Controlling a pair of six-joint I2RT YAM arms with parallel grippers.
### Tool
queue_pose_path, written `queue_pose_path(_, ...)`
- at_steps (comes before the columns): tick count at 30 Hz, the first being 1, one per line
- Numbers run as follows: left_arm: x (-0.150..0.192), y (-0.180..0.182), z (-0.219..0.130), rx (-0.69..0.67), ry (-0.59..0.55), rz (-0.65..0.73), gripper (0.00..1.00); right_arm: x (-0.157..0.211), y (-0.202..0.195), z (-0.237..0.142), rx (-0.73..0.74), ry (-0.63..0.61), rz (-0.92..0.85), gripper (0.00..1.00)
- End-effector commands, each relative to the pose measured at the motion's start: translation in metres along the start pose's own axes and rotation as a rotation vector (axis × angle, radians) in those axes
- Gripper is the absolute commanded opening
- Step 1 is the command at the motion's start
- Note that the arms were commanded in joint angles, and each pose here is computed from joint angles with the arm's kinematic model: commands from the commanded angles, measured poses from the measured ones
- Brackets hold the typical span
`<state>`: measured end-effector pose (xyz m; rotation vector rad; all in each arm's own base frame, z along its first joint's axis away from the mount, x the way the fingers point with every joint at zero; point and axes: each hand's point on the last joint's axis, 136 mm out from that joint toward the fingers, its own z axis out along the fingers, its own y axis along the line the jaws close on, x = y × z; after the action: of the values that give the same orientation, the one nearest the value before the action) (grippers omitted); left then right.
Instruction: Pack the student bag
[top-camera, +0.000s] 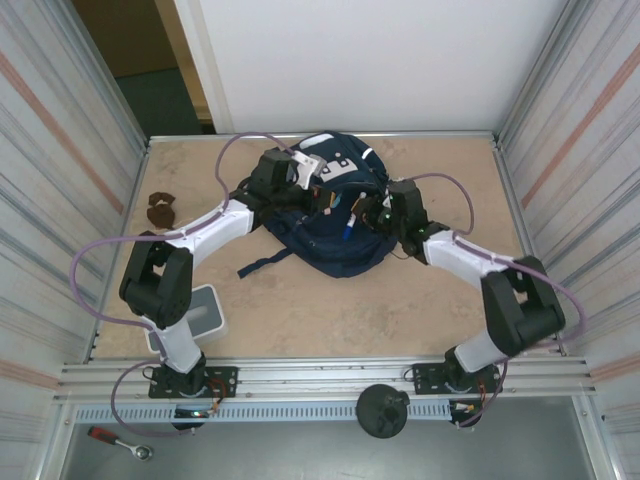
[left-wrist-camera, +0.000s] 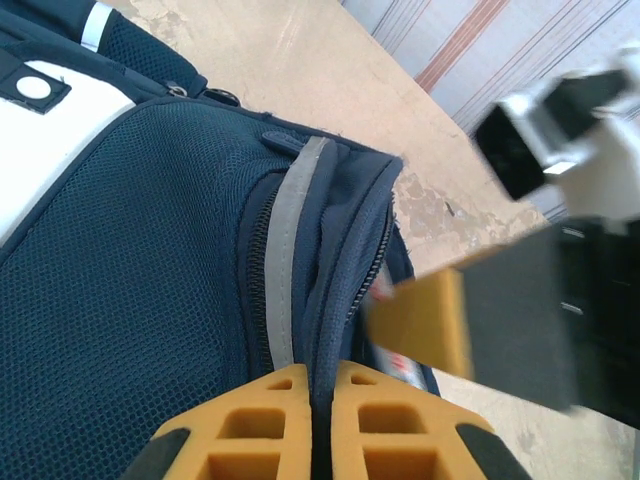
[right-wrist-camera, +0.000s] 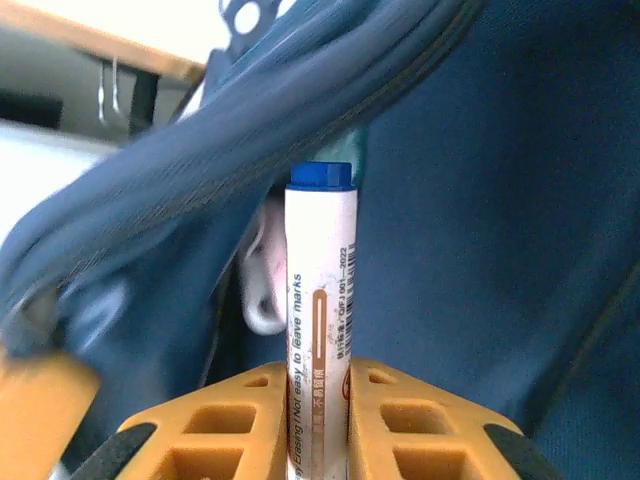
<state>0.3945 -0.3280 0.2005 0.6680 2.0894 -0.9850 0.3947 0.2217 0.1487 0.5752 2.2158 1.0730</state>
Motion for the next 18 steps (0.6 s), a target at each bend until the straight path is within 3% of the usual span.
queue_pose_path(1,-0.05,-0.037,-0.019,0.067,-0.126,0.077,0.0,-0.039,0.012,0.019,-0.062,-0.16,0.191,0.2)
queue_pose_path(5,-0.053,-0.041,-0.019,0.077,-0.133,0.078,0.0,-0.056,0.009,0.043,-0.066,-0.216,0.23,0.28)
queue_pose_path(10,-0.05,-0.04,-0.018,0.072,-0.125,0.083,0.0,-0.046,0.029,0.044,-0.077,-0.125,0.123,0.5)
queue_pose_path(18,-0.042,-0.033,-0.013,0.056,-0.114,0.08,0.0,-0.012,0.006,-0.027,0.023,-0.106,-0.09,0.51)
